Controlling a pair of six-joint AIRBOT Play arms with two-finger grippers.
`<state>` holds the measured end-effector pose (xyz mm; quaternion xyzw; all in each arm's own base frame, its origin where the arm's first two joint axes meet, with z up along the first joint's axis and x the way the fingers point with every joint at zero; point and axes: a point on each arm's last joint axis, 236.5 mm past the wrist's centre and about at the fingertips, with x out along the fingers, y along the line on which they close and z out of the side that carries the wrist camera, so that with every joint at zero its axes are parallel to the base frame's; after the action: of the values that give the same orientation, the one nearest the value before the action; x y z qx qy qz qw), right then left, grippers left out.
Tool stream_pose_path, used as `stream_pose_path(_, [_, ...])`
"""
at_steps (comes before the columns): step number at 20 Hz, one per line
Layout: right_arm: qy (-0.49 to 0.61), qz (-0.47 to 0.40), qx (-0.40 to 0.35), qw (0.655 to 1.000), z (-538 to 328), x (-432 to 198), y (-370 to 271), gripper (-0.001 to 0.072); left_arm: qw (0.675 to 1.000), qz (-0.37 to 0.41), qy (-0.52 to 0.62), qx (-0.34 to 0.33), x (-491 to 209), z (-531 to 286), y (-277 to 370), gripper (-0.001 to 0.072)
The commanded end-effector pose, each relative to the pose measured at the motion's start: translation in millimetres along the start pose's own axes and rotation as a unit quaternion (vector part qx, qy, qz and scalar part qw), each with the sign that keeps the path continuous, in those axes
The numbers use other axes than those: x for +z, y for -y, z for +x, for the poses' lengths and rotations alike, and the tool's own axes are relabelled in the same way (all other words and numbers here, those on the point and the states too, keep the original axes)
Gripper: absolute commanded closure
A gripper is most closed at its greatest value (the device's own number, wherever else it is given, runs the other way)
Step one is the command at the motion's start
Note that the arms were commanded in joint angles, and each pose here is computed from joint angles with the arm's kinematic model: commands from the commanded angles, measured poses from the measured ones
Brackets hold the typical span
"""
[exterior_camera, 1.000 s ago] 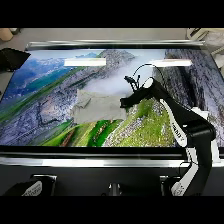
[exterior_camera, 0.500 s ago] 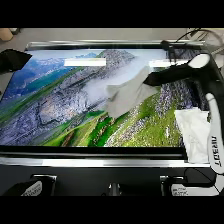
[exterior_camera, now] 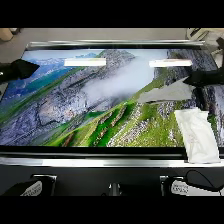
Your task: Fold the shirts.
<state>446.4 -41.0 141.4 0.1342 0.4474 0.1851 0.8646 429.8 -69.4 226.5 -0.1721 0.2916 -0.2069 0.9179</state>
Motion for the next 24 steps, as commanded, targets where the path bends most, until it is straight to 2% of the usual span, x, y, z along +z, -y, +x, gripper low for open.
stream_pose_path(1, [0.008, 0.050, -0.048, 0.998, -45, -16, 46, 0.0696, 1.000, -0.004, -0.031, -0.002, -23, 8, -6, 0.0682])
stream_pose_path(10, [0.056, 0.155, -0.178, 0.970, -170, -65, 109, 0.0696, 0.999, -0.001, -0.034, -0.002, -27, 10, -8, 0.0682])
stream_pose_path(12, [0.017, 0.181, -0.202, 0.962, -187, -97, 112, 0.0696, 0.999, 0.002, -0.034, -0.002, -27, 10, -8, 0.0682])
stream_pose_path(16, [-0.131, 0.230, -0.247, 0.932, -206, -176, 110, 0.0697, 0.999, 0.002, -0.032, -0.001, -26, 10, -8, 0.0682])
stream_pose_path(24, [-0.269, 0.303, -0.242, 0.882, -149, -316, 99, 0.0694, 0.999, 0.006, -0.039, -0.010, -30, 12, 0, 0.0682])
